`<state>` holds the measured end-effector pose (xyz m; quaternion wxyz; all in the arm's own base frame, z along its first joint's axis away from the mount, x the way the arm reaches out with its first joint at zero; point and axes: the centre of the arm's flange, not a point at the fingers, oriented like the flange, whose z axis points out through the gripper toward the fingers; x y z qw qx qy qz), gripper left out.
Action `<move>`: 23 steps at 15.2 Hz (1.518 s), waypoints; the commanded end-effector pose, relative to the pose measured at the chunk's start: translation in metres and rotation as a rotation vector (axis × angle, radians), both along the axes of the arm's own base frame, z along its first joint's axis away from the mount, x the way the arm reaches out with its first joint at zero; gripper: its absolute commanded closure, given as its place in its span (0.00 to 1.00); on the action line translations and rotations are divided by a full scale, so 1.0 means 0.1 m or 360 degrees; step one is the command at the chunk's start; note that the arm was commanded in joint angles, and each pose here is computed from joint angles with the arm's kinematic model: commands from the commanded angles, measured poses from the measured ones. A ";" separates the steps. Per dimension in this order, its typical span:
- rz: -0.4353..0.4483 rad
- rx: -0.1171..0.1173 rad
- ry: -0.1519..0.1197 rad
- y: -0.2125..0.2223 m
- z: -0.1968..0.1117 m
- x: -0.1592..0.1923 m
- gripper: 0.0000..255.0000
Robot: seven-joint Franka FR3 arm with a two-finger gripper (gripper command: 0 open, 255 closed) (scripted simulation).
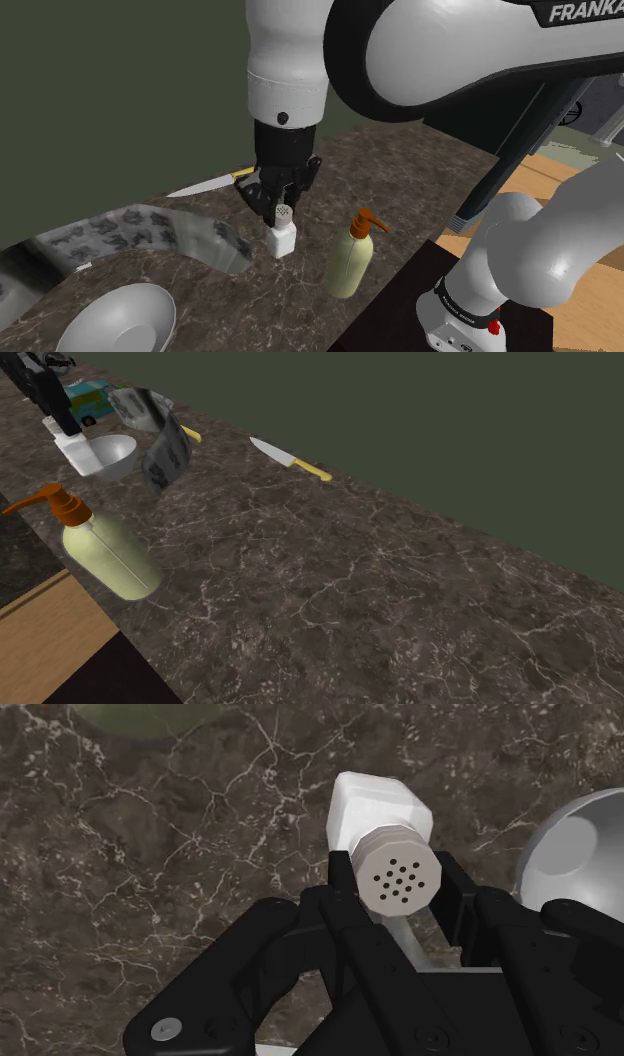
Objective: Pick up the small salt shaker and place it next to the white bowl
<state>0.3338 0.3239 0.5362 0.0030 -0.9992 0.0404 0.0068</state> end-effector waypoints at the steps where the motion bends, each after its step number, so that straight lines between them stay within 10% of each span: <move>1: -0.0003 0.0001 0.0001 0.27 -0.01 -0.08 1.00; 16: -0.0003 0.0001 0.0001 2.19 -0.01 -0.48 1.00; 23: -0.0003 0.0001 0.0001 2.19 -0.38 -0.48 1.00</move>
